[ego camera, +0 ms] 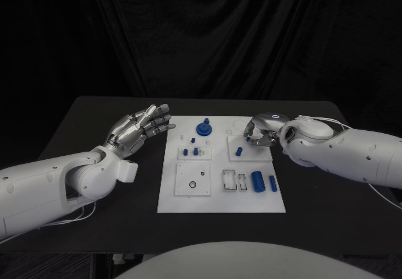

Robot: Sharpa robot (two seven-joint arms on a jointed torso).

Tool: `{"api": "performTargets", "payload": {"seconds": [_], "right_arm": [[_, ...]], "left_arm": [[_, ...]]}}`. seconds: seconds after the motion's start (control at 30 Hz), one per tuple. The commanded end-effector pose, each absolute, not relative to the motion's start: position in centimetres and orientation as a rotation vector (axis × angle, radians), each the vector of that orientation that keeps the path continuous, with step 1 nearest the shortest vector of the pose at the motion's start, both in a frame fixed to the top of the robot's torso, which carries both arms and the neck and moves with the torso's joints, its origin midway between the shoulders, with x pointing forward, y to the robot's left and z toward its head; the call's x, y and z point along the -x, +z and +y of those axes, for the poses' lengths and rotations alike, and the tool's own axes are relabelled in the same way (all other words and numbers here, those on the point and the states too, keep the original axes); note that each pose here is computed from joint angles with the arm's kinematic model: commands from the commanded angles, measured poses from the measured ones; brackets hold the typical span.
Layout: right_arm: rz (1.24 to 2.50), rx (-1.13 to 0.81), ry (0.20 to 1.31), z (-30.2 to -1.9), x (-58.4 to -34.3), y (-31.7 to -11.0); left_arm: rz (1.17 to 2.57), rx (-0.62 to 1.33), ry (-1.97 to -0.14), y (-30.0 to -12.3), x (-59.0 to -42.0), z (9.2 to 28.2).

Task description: Assemble the parts on the task board

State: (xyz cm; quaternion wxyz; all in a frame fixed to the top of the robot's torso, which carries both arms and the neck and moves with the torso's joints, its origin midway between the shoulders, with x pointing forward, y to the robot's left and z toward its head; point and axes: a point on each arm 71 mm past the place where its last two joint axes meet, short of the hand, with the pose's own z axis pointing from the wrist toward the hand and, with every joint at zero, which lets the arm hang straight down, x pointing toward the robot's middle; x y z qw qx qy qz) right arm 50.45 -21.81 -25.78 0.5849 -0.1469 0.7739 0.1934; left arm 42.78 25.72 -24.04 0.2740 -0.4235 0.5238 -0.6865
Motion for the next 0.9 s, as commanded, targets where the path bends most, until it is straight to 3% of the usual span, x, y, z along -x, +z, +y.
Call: {"api": "performTargets", "payload": {"seconds": [0.03,0.9], "right_arm": [[1.780,0.341,0.451,-21.76,-50.51,-25.74],[1.804,0.336,0.468,-21.14,-50.47,-26.60]], "left_arm": [[1.198,1.044,-1.957,-22.77,-42.69,26.10],[1.221,1.053,-1.963,-22.90,-42.70,25.78]]}}
